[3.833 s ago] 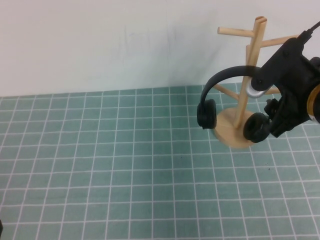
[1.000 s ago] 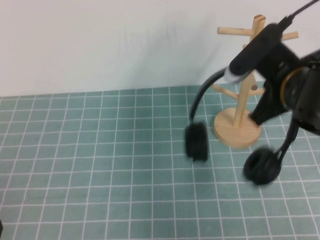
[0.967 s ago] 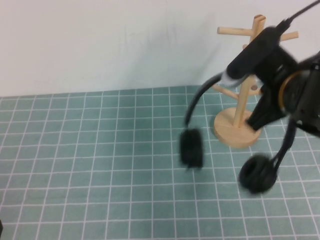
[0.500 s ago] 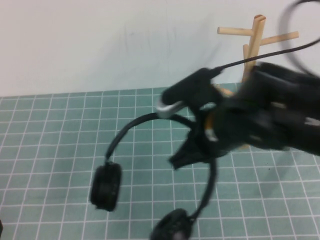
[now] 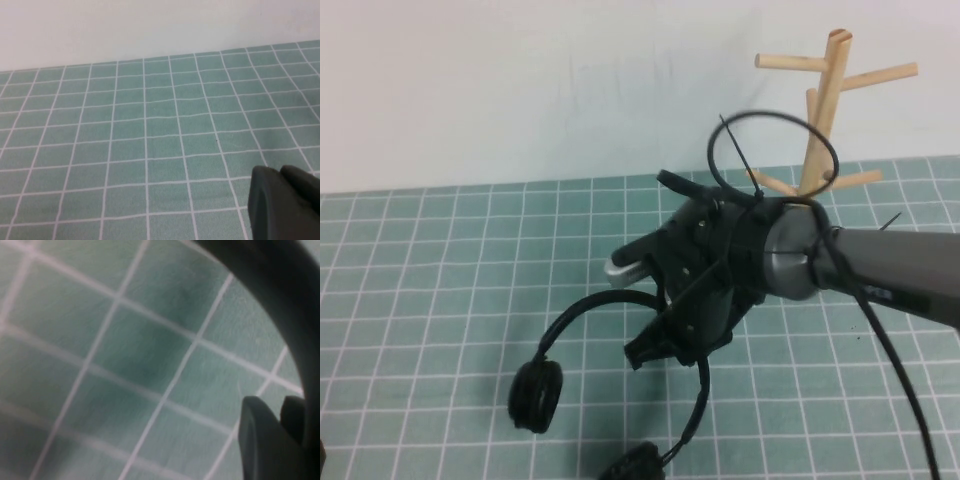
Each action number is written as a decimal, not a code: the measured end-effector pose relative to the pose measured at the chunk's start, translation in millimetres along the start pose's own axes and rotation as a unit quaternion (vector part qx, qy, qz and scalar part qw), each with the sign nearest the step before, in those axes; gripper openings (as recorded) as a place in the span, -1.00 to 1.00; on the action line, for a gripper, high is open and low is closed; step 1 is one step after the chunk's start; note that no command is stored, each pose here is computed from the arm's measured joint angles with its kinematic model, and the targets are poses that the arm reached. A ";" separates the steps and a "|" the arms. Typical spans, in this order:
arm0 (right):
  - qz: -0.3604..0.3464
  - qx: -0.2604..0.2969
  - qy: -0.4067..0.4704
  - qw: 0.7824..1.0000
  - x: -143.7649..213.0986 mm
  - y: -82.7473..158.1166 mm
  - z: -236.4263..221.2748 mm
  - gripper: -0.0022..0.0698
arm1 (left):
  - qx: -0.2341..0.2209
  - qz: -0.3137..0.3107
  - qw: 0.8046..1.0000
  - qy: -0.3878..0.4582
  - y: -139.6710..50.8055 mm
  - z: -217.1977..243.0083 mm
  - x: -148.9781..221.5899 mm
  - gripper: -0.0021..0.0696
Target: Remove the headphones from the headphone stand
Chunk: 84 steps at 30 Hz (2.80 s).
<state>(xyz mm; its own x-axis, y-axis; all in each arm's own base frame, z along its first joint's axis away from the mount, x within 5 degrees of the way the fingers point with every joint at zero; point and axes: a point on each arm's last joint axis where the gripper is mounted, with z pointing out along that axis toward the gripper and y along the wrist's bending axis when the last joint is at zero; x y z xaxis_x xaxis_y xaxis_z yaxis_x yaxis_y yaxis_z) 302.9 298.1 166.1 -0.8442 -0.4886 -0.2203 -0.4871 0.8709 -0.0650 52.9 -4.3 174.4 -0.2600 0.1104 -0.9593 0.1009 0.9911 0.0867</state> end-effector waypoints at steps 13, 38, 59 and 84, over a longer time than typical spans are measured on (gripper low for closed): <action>0.015 -0.005 -0.007 1.000 -7.3 -8.9 29.1 -0.26 | 0.000 0.000 1.000 0.000 0.0 0.0 0.0 -0.94; 0.048 -0.021 -0.127 0.991 149.1 -66.8 -217.4 -0.96 | 0.000 0.000 1.000 0.000 0.0 0.0 0.0 -0.94; 0.094 -0.030 -0.346 0.933 253.2 -126.2 -247.4 -0.96 | 0.000 0.000 1.000 0.000 0.0 0.0 0.0 -0.94; 0.248 0.147 -0.557 0.778 350.1 -143.1 -92.7 -0.96 | 0.000 0.000 1.000 0.000 0.0 0.0 0.0 -0.94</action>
<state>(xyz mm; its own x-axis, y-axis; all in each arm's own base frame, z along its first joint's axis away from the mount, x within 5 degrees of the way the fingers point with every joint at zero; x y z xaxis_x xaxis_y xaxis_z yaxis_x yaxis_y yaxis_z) 56.2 -2.4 188.4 -0.1133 0.1177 -0.9866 0.0483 0.9924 0.1128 52.9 -4.3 174.4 -0.2600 0.1104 -0.9593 0.1009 0.9911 0.0867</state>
